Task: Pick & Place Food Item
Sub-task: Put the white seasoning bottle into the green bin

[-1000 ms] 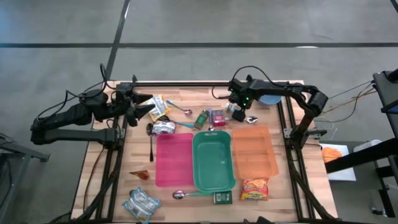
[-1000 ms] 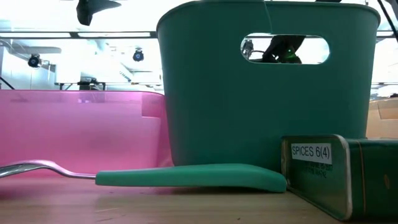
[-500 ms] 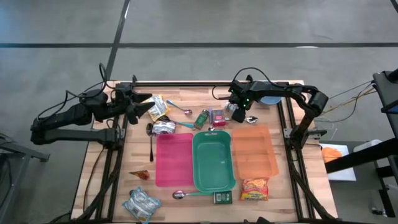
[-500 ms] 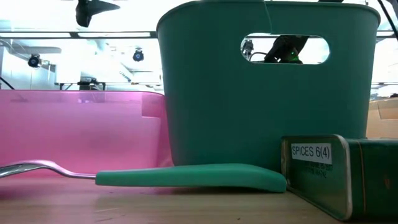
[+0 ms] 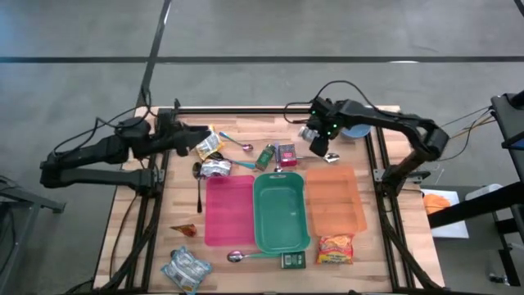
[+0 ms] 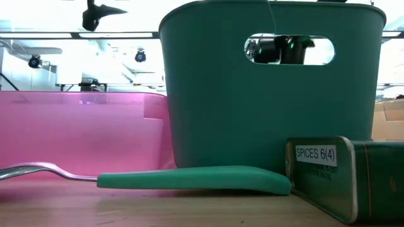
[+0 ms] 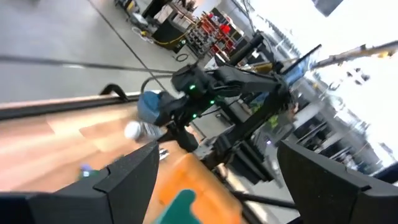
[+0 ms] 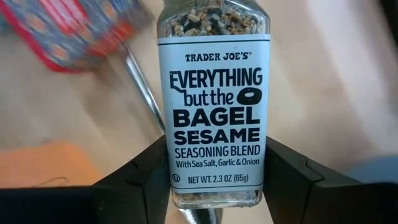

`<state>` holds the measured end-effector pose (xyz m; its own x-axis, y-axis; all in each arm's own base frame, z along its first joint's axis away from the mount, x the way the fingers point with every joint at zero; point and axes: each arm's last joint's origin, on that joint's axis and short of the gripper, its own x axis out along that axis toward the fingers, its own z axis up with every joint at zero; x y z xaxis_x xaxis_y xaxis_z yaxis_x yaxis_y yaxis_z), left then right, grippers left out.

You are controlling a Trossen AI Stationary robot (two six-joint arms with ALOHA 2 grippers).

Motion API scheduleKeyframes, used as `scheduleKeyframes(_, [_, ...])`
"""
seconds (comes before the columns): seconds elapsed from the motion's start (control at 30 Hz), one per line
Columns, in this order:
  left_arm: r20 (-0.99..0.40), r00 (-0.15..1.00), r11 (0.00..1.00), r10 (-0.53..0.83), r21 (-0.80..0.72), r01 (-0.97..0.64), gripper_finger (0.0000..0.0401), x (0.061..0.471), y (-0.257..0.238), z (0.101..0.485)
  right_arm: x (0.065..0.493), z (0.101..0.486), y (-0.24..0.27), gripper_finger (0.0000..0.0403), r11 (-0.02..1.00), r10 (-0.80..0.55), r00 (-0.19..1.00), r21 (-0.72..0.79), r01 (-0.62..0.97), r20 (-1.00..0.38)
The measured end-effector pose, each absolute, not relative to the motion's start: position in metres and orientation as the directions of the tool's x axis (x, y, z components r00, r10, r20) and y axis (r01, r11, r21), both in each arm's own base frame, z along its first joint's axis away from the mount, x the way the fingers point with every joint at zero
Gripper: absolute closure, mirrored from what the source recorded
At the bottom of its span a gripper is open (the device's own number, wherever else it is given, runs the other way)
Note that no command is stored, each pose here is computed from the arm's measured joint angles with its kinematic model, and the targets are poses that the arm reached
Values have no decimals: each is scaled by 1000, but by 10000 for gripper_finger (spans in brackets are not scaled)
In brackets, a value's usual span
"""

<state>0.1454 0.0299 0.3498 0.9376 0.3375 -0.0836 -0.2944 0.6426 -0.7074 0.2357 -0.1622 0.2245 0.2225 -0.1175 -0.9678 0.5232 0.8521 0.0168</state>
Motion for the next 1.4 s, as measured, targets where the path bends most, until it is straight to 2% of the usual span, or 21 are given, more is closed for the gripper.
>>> scheduleKeyframes(0.13, [-89, 934, 549, 346, -789, -278, 71, 167, 35, 346, 233, 259, -146, 214, 852, -158, 306, 27, 523, -939])
scheduleKeyframes(0.27, [-155, 932, 444, 328, -846, -296, 71, 188, 44, 338, 237, 294, -125, 214, 890, -186, 420, 29, 456, -889])
scheduleKeyframes(0.5, [-225, 951, 405, 212, -865, -295, 71, 219, 66, 340, 259, 333, -96, 214, 922, -172, 533, 55, 384, -829])
scheduleKeyframes(0.9, [-343, 937, 364, 63, -867, -341, 71, 262, 82, 329, 314, 341, -52, 214, 976, -70, 561, 60, 210, -825])
scheduleKeyframes(1.1, [-376, 926, 357, -39, -870, -339, 71, 278, 79, 318, 329, 340, -49, 214, 971, -91, 558, 52, 234, -825])
scheduleKeyframes(1.4, [-422, 903, 340, -82, -864, -372, 72, 292, 73, 302, 337, 351, -44, 214, 975, -87, 589, 51, 215, -804])
